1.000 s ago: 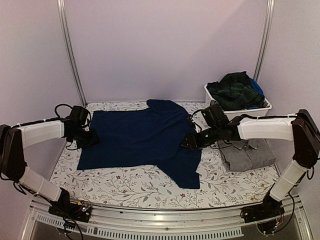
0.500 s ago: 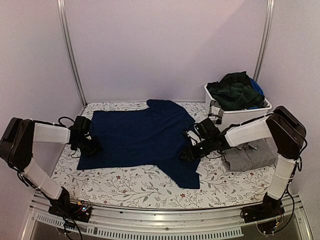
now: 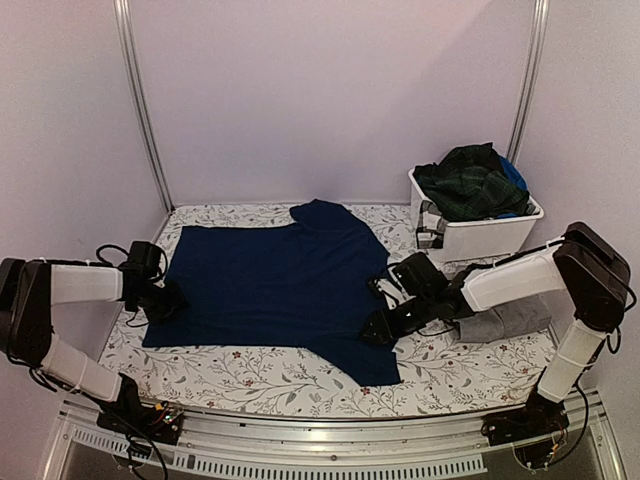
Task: Fold and stack the mixed laundry pile
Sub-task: Smooth out the flattened T-shirt at the center of the board, then pick up the flattened T-shirt from the center of the board.
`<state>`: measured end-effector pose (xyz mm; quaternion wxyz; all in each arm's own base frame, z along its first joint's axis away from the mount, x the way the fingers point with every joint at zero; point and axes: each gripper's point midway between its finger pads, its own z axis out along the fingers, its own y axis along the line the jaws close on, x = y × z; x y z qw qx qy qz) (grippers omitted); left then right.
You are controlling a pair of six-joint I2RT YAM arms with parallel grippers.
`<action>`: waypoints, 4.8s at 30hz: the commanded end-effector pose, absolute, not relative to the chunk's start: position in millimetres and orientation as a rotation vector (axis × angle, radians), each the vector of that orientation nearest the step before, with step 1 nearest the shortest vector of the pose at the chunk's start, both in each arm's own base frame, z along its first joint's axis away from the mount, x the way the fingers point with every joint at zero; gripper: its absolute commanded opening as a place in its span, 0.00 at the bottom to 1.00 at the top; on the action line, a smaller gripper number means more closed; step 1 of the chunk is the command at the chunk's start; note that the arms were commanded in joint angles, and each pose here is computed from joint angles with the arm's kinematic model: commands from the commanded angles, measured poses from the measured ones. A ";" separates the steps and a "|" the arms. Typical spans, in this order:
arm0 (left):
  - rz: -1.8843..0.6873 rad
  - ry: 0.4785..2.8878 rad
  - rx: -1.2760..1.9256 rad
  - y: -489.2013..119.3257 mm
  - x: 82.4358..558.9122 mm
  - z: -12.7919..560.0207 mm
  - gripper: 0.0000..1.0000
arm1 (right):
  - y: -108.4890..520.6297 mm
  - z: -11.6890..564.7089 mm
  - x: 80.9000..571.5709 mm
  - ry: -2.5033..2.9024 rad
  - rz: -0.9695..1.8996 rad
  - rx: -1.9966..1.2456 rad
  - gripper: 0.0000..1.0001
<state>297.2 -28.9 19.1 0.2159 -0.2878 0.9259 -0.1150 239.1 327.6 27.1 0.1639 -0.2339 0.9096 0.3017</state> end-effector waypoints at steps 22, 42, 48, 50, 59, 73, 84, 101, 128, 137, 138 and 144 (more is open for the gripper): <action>-0.351 2.595 -0.676 -48.6 309.0 26.0 0.56 | 315.8 -8.4 215.5 2.745 0.790 -0.767 0.56; -0.444 2.522 -0.733 -51.4 274.0 47.4 0.54 | 305.2 14.0 172.1 2.785 0.751 -0.763 0.58; -0.408 2.283 -0.504 -47.1 330.4 138.5 0.77 | 313.0 106.7 269.7 2.498 0.727 -0.660 0.60; -0.367 2.232 -0.461 -42.0 350.9 161.7 0.82 | 311.5 137.6 306.5 2.410 0.701 -0.634 0.61; -0.369 2.159 -0.350 -42.3 440.5 208.5 0.83 | 317.4 225.8 461.9 2.160 0.530 -0.551 0.61; -0.294 2.314 -0.405 2.4 566.3 125.0 0.74 | 344.9 134.0 568.0 2.201 0.377 -0.558 0.59; -0.285 2.344 -0.509 -5.1 513.2 104.3 0.74 | 338.0 106.7 467.9 2.319 0.651 -0.700 0.58; -0.289 2.389 -0.472 3.2 598.9 63.5 0.70 | 309.8 95.1 583.9 2.264 0.335 -0.441 0.59; -0.215 2.426 -0.448 15.4 619.5 55.0 0.72 | 303.4 22.3 624.0 2.286 0.157 -0.441 0.53; -0.185 2.447 -0.470 24.0 614.2 50.3 0.73 | 304.3 -7.6 601.1 2.412 0.205 -0.488 0.51; -0.186 2.447 -0.474 25.0 614.6 49.9 0.73 | 302.7 -8.6 601.1 2.417 0.206 -0.484 0.51; -0.188 2.460 -0.491 35.3 615.7 41.7 0.73 | 300.5 -14.1 597.4 2.451 0.299 -0.492 0.33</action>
